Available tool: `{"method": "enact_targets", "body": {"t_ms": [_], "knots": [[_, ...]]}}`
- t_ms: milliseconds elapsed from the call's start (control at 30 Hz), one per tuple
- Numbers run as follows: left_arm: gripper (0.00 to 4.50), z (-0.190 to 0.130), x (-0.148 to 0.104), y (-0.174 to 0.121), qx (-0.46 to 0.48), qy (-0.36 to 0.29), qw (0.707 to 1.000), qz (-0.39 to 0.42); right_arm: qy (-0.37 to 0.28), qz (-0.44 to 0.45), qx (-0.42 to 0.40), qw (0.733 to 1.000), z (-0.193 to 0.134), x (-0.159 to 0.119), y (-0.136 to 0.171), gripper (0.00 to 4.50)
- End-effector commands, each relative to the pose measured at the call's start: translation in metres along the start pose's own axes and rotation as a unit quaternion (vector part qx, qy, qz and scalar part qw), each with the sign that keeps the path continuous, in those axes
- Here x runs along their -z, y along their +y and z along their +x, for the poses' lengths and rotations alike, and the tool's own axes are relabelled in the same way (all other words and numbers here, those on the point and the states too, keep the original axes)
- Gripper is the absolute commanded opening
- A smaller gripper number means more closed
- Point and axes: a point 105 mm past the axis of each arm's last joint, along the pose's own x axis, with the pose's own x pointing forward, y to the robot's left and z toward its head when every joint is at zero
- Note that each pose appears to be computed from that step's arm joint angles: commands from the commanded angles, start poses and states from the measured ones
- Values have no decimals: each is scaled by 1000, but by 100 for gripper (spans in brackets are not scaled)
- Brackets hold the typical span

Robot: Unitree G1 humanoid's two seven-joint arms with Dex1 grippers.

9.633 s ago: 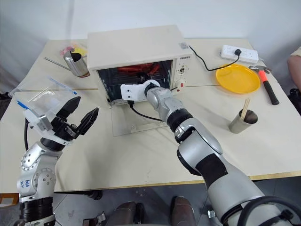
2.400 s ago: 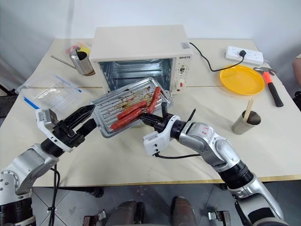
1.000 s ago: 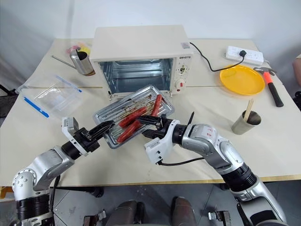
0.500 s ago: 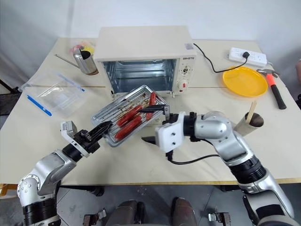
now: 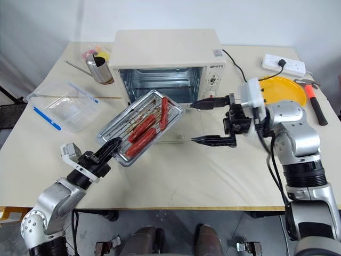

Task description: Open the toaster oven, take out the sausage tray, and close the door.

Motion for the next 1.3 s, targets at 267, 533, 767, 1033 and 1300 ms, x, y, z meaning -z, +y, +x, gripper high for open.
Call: {"method": "enact_targets", "body": {"t_ms": [267,533,767,1033,1300], "knots": [[0,-45,6,-12,3,-131,991,-34,-73,26,24,997,-40,-3,-4,448],[0,-79,7,-8,-16,-208,976,-56,-35,65,39,997,-48,21,-2,448],[0,-103,-2,-5,-33,-267,962,-52,9,95,40,995,-48,34,-7,448],[0,-130,-24,0,-46,-331,942,-28,128,162,72,976,-51,73,-23,430],[0,-134,-26,7,-45,-353,933,-47,110,132,72,983,-47,76,-28,186]]}}
